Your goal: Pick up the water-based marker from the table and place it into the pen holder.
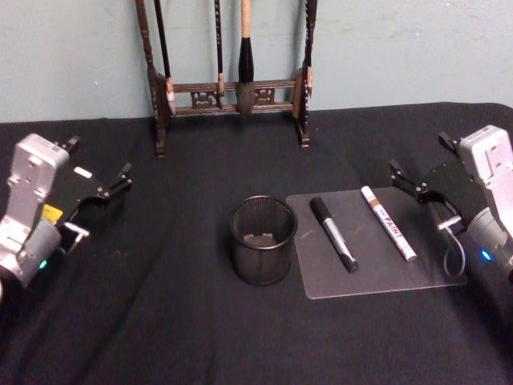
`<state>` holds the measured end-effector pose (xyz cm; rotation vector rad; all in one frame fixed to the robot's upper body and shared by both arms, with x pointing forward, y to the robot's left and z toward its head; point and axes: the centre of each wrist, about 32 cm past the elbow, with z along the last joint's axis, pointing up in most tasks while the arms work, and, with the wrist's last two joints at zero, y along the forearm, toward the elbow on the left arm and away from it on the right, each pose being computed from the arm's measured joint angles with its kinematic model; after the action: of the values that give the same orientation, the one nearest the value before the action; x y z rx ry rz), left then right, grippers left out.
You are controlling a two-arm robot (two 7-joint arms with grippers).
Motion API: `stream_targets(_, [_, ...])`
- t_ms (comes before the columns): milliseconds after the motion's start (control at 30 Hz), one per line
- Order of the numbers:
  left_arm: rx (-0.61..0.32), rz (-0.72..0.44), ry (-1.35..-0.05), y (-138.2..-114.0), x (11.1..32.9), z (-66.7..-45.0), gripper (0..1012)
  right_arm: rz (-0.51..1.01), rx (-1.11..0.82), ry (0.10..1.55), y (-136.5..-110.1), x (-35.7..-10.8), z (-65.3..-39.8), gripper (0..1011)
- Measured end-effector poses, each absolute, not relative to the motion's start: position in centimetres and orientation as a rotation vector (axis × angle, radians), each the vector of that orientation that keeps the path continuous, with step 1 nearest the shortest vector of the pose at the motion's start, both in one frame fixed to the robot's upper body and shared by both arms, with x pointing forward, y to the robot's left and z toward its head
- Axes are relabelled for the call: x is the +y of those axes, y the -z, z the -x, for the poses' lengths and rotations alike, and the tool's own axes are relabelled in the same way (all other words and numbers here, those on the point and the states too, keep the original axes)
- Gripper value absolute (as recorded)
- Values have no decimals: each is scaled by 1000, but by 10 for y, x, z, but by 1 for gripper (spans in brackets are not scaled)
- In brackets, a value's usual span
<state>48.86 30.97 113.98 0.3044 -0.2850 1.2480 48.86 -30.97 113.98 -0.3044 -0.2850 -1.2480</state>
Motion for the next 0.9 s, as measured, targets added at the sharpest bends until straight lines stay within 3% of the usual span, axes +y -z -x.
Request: stream_targets(900, [-285, -304, -1248, -1140, 310, -489, 1001, 304, -285, 1248, -1140, -310, -489, 1003])
